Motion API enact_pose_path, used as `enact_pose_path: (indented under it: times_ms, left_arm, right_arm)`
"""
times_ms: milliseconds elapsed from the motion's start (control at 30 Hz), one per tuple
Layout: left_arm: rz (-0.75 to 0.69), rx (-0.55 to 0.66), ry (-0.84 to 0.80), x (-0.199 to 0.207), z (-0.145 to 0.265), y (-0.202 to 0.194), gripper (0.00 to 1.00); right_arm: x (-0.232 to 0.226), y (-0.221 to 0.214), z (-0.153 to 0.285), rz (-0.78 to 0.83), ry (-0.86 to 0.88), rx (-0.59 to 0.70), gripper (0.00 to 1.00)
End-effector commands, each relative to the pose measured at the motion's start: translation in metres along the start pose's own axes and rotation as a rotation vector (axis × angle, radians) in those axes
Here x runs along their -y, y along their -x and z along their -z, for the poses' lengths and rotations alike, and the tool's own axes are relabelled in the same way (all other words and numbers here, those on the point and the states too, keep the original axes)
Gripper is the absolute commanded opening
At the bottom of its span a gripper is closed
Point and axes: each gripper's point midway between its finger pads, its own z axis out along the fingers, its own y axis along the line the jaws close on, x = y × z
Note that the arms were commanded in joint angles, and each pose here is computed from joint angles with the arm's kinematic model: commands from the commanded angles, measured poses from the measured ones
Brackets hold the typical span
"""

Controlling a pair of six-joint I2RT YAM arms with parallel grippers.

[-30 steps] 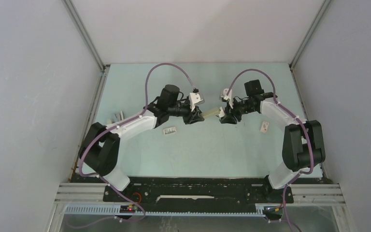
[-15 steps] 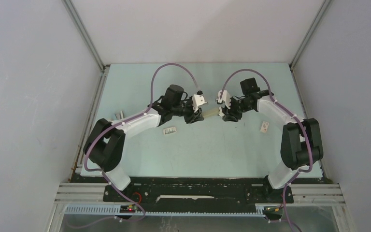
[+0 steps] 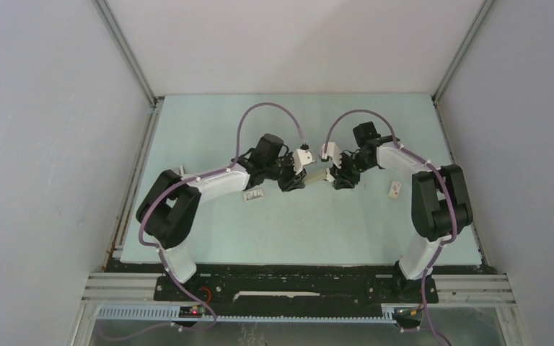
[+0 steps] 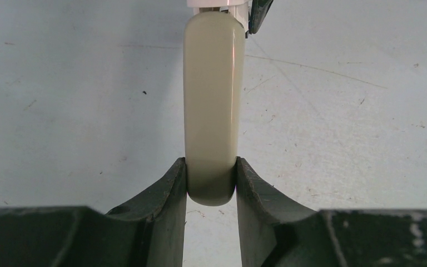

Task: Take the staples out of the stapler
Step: Unload the staple at the center of the board.

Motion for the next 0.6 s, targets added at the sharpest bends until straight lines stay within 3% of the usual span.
enact_pose_path:
  times_ms: [0, 333, 567]
  left_arm:
    - [0.045, -0.144, 0.048, -0.007, 0.003, -0.035, 0.0]
    - [0.053, -0.175, 0.058, -0.011, -0.005, -0.046, 0.0]
    - [0.055, -0.183, 0.049, -0.008, -0.008, -0.052, 0.0]
  right_arm:
    - [0.029, -0.005, 0.011, -0.042, -0.106, -0.056, 0.18]
    - [0.029, -0.016, -0.002, -0.085, -0.095, -0.093, 0.27]
    - [0.025, -0.018, -0.009, -0.101, -0.074, -0.093, 0.41]
